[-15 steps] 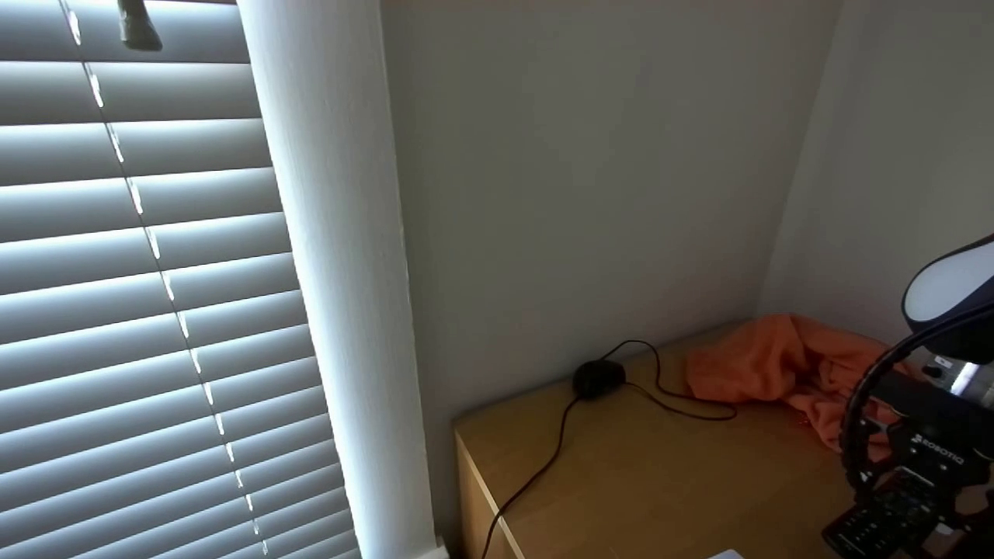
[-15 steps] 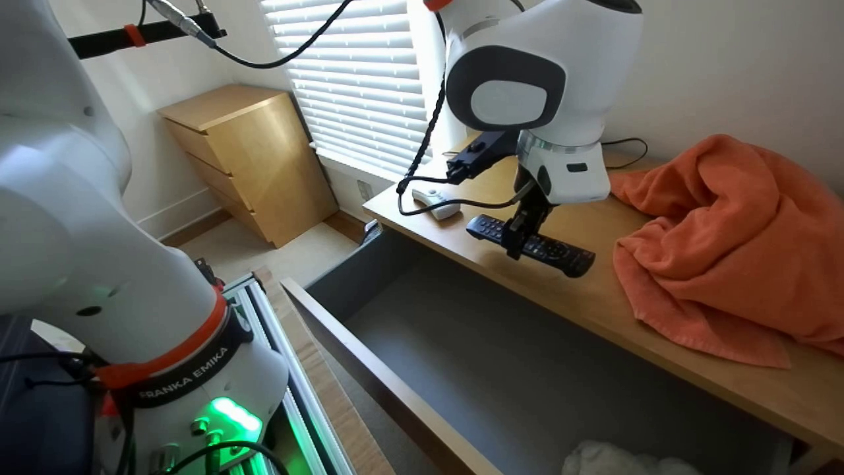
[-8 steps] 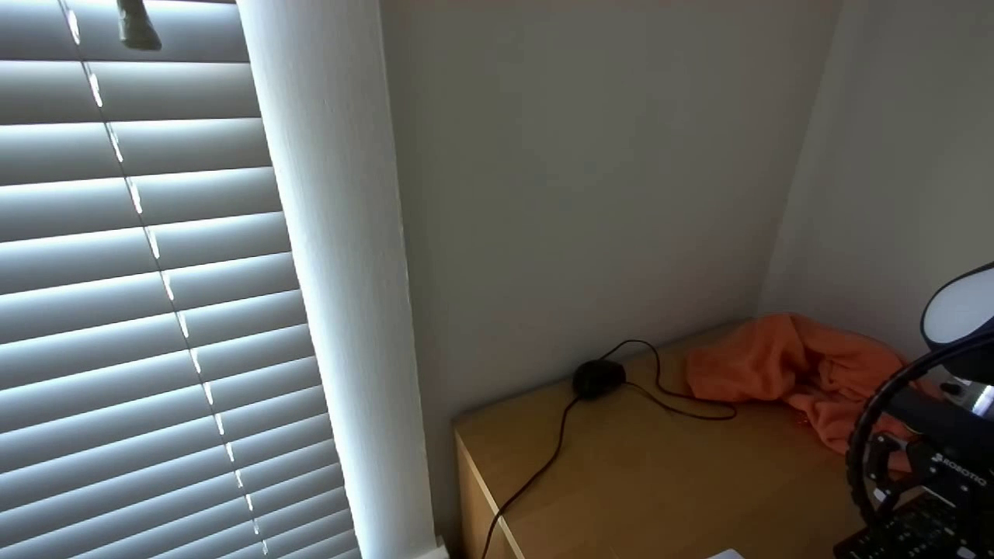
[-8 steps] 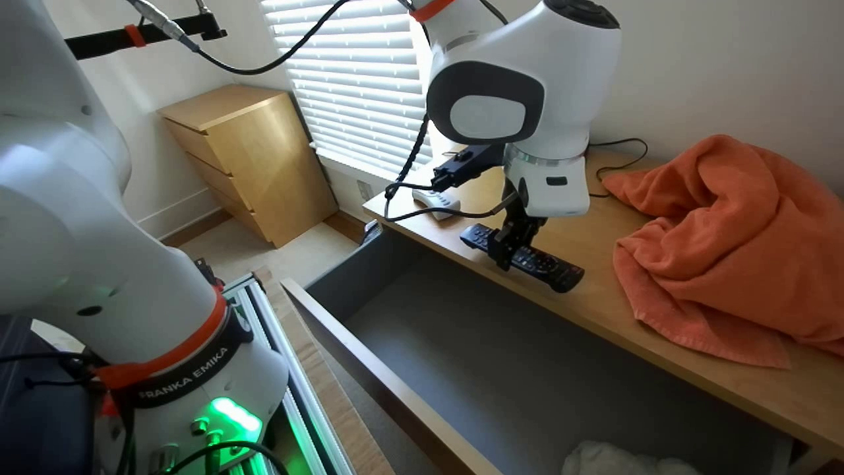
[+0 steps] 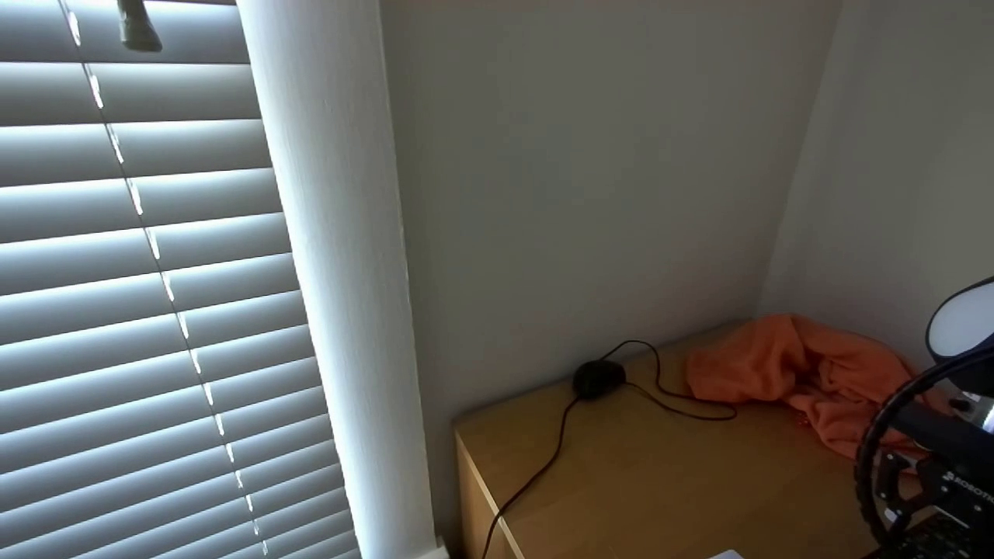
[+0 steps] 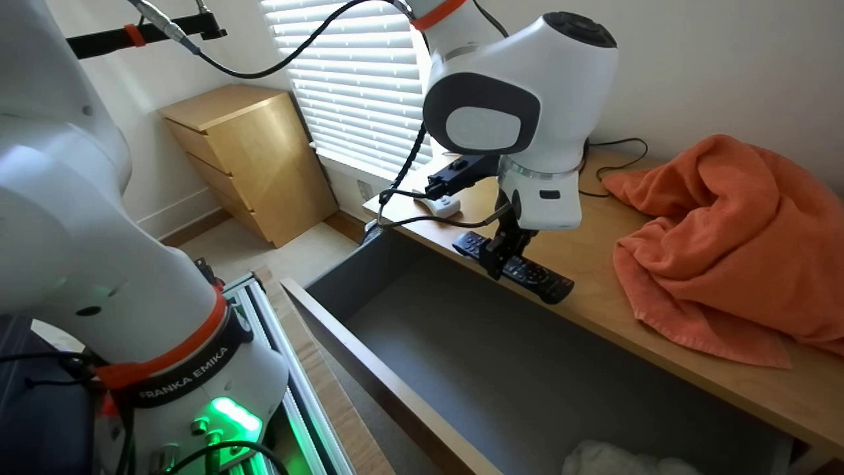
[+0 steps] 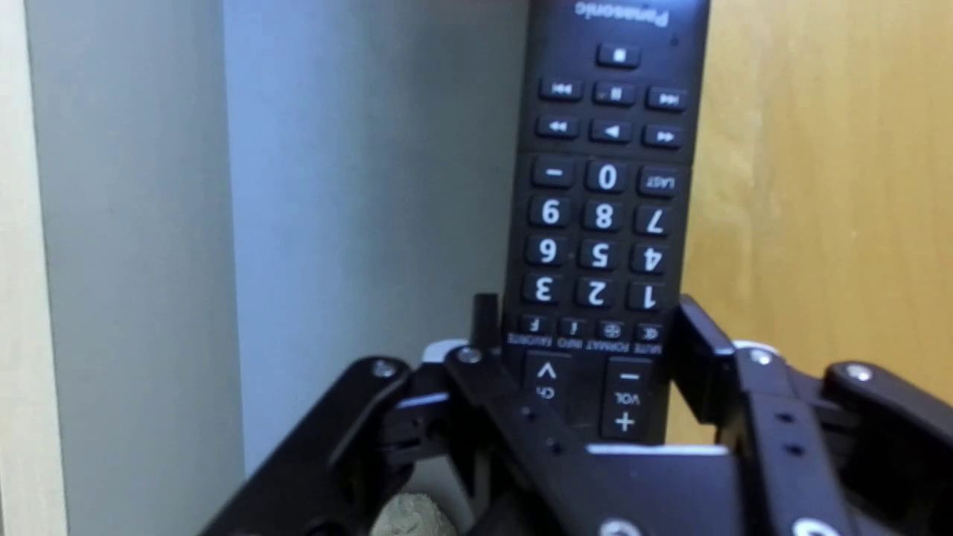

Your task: Put the remote inside the top drawer

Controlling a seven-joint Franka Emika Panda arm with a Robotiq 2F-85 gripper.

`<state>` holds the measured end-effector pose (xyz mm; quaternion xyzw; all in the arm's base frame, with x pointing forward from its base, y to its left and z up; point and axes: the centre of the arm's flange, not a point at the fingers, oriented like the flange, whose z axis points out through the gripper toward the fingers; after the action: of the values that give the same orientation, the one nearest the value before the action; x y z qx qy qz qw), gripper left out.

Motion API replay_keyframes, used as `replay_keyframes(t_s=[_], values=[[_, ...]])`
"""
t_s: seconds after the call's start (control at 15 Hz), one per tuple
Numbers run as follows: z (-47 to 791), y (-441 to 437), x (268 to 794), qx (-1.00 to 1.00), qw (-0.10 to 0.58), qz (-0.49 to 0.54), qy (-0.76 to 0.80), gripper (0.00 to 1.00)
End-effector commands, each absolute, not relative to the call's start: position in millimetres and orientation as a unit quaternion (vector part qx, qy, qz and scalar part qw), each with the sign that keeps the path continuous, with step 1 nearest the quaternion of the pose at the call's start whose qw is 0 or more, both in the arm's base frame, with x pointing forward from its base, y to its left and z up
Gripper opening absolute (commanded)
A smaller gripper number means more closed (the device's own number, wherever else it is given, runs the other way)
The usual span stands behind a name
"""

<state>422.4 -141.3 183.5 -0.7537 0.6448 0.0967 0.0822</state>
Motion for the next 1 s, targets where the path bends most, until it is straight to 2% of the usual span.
replay_keyframes(t_s=[0.0, 0.4, 0.67, 0.93], values=[[176, -130, 387, -0.749, 0.073, 0.120, 0.648, 0.31], [136, -133, 348, -0.738, 0.048, 0.153, 0.655, 0.31], [100, -147, 336, -0.747, 0.033, 0.111, 0.655, 0.31], [64, -163, 328, -0.766, 0.050, 0.091, 0.634, 0.31]])
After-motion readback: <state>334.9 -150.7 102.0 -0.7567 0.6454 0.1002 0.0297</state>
